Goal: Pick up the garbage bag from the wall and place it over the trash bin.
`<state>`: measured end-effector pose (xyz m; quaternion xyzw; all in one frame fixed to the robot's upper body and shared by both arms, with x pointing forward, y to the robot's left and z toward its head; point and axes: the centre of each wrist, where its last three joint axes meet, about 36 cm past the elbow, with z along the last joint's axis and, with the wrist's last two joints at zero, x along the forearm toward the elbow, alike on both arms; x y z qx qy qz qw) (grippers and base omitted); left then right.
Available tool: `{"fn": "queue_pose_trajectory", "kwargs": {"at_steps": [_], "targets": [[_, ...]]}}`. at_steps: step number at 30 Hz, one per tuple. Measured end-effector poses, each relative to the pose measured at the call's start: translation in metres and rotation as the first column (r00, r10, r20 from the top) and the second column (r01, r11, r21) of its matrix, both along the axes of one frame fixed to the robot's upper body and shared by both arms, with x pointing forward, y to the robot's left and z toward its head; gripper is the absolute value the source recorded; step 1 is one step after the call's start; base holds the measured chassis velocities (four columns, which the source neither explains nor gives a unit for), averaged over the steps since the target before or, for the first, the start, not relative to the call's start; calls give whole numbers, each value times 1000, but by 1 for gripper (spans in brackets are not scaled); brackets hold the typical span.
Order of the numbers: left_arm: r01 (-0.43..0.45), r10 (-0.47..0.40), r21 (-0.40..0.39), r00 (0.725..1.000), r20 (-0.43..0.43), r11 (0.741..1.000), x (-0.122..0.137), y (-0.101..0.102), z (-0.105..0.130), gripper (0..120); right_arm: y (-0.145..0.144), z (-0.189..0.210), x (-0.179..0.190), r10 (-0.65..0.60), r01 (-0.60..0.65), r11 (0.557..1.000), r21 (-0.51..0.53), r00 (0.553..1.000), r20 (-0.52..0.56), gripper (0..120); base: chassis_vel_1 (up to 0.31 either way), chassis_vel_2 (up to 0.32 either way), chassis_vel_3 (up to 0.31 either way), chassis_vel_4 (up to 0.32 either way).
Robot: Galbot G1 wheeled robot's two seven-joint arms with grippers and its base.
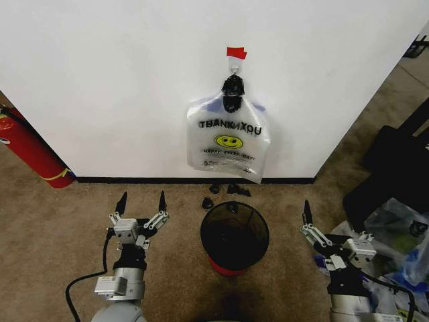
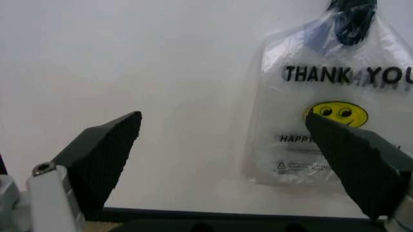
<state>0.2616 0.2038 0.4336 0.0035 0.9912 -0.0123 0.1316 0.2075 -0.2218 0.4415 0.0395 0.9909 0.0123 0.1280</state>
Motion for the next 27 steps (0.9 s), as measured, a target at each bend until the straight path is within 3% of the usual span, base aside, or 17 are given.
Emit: {"fn": "queue_pose_trajectory", "kwargs": {"at_steps": [7,14,15,17,27], "targets": [[0,0,0,1000,5,1000,0,0,1,100,-2,-5,0,15,-15,1000,-8,1000,-15,100,0,0,0,0],[4,-4,11,1000,1,1000,-4,1,-1,100,-12,-13,17,124,-123,992,35,992,-16,100,0,0,0,0],[5,-5,19,1000,4,1000,-7,2,1,100,-21,-8,38,223,-222,972,84,975,-2,100,0,0,0,0],[1,-1,21,1000,7,1000,-8,3,3,100,-27,-7,58,273,-273,959,78,962,10,100,0,0,0,0],[-23,23,34,1000,5,999,-8,10,5,100,-28,-7,128,392,-396,912,111,918,55,100,0,0,0,0]]}}
